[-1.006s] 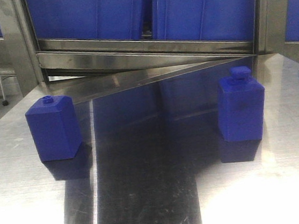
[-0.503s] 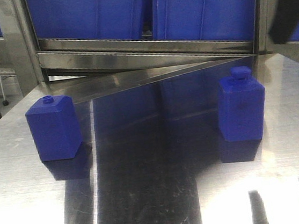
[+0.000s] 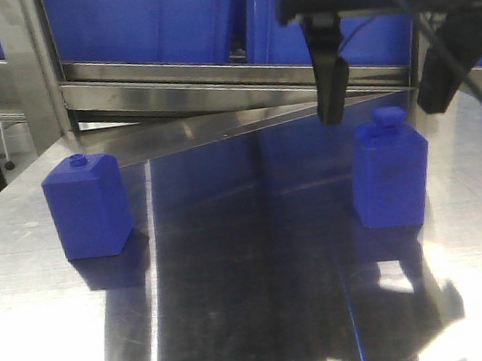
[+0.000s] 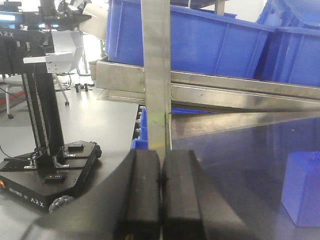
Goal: Pick and sort blue part to right shelf
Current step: 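Lower the right gripper onto the blue bottle nearest it and close, then lift the blue bottle upward with the right gripper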
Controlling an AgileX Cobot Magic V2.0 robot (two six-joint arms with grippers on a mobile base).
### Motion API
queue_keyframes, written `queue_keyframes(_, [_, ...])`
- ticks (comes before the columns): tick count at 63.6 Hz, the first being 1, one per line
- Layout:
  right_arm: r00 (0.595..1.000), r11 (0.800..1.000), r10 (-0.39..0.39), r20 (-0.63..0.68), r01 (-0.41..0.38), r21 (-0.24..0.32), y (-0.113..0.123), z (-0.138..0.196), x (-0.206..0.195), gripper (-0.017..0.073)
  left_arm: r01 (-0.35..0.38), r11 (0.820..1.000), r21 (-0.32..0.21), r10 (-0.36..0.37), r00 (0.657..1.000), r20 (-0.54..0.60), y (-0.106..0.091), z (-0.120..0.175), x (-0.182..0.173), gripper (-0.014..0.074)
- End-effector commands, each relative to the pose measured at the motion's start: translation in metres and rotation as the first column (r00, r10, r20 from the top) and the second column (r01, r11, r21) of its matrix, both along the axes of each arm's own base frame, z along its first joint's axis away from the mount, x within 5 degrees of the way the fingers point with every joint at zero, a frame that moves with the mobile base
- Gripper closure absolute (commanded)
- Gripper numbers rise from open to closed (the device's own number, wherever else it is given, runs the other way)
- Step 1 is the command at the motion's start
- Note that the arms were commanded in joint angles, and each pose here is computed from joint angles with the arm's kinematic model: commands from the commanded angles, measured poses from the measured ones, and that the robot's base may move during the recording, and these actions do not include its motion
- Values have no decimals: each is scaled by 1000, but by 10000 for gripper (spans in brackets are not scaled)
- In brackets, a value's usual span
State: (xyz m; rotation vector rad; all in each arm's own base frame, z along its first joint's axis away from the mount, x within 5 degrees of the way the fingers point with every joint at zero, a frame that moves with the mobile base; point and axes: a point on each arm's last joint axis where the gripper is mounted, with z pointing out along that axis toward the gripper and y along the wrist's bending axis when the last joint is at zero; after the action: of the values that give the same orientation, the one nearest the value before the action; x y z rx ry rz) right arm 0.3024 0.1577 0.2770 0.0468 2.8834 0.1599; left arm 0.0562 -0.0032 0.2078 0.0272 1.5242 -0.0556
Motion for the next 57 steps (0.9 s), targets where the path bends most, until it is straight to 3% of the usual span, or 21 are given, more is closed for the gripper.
queue_keyframes(1, [998,1000,-8,58,7,22,0,15,3,-36,-7,1000,-16,9,997,81,1,1,-1,468])
queue_keyframes(30, [999,999,-23,-39,22,-26,9,-26,19,-35,-7,1000,-16,9,997,81,1,1,-1,469])
queue_keyframes(44, [998,999,-24,-50,23,-31,10,-31,21,118,-7,1000,-16,9,997,81,1,1,-1,469])
queue_keyframes(57, [999,999,-24,-36,23,-23,7,-20,16,129,-7,1000,-16,9,997,81,1,1,-1,469])
